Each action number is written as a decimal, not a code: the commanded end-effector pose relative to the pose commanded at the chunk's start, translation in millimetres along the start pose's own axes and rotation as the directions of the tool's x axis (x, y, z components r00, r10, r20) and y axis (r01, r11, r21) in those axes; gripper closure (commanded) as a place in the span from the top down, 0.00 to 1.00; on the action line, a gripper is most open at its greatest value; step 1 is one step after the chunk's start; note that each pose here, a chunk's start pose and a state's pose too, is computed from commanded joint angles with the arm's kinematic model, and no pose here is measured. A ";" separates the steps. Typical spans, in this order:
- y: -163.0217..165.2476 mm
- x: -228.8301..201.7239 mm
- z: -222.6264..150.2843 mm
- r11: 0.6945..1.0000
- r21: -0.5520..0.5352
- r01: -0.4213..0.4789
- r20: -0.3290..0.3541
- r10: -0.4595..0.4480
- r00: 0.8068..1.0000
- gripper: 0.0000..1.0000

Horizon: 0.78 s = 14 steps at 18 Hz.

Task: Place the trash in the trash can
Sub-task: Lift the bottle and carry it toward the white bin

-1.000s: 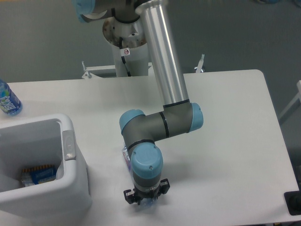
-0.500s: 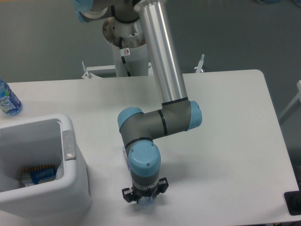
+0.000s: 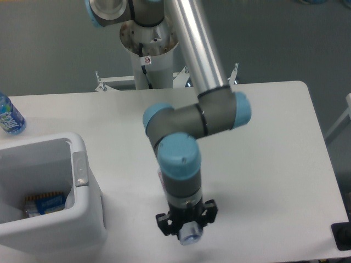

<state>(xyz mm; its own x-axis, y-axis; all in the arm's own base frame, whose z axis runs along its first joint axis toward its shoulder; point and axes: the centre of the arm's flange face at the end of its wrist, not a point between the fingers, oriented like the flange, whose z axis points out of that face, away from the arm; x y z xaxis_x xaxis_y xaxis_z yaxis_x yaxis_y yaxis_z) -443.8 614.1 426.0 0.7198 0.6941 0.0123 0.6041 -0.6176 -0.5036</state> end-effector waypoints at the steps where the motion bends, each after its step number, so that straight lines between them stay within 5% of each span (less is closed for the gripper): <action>1: -10.6 -5.9 -22.8 0.998 0.054 0.042 -0.023 -0.041 0.999 0.60; 6: -43.3 -28.3 -99.0 0.958 0.234 0.164 -0.098 -0.145 0.985 0.60; 14: -43.5 13.3 -164.6 0.938 0.311 0.154 -0.153 -0.110 0.982 0.60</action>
<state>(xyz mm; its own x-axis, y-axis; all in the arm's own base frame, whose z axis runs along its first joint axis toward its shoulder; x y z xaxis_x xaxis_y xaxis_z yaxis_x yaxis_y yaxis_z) -404.2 589.3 590.3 0.6928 0.6929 0.1998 0.5710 -0.3578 -0.7389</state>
